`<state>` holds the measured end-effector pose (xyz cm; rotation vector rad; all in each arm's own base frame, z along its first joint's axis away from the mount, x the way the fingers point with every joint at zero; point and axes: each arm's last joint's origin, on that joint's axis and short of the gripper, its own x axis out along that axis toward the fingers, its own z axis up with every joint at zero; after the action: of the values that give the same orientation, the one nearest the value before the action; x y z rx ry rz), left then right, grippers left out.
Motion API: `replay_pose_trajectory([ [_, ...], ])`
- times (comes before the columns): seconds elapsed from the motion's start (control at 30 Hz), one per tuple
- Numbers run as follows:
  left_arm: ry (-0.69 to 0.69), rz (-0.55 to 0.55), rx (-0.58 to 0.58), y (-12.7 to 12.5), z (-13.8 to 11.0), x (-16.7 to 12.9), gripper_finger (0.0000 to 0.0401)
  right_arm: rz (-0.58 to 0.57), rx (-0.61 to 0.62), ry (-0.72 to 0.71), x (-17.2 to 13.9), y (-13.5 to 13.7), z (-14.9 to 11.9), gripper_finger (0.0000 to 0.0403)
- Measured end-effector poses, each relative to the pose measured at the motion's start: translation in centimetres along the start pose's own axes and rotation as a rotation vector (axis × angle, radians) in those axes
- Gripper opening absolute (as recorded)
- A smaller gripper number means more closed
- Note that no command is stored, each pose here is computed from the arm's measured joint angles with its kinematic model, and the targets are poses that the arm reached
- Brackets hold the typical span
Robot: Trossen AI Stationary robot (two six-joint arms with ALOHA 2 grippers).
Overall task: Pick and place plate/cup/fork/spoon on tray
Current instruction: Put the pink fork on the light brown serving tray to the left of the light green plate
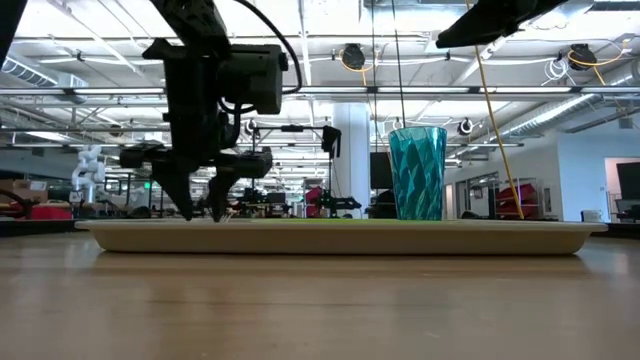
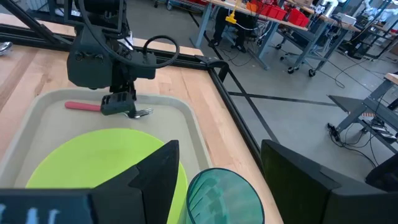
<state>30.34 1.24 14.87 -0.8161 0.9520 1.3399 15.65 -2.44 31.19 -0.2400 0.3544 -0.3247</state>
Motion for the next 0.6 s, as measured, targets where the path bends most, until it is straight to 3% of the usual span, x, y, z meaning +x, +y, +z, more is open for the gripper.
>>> replay_pose_trajectory([
  [0.3, -0.127, -0.134, 0.263, -1.7, 1.0, -0.1, 0.0186, 0.000, 0.000, 0.000, 0.0, 0.0, 0.0, 0.0219],
  [0.6, -0.105, -0.085, 0.225, -1.1, 2.4, 0.7, 0.0186, 0.000, 0.000, 0.000, 0.0, 0.0, 0.0, 0.0219],
])
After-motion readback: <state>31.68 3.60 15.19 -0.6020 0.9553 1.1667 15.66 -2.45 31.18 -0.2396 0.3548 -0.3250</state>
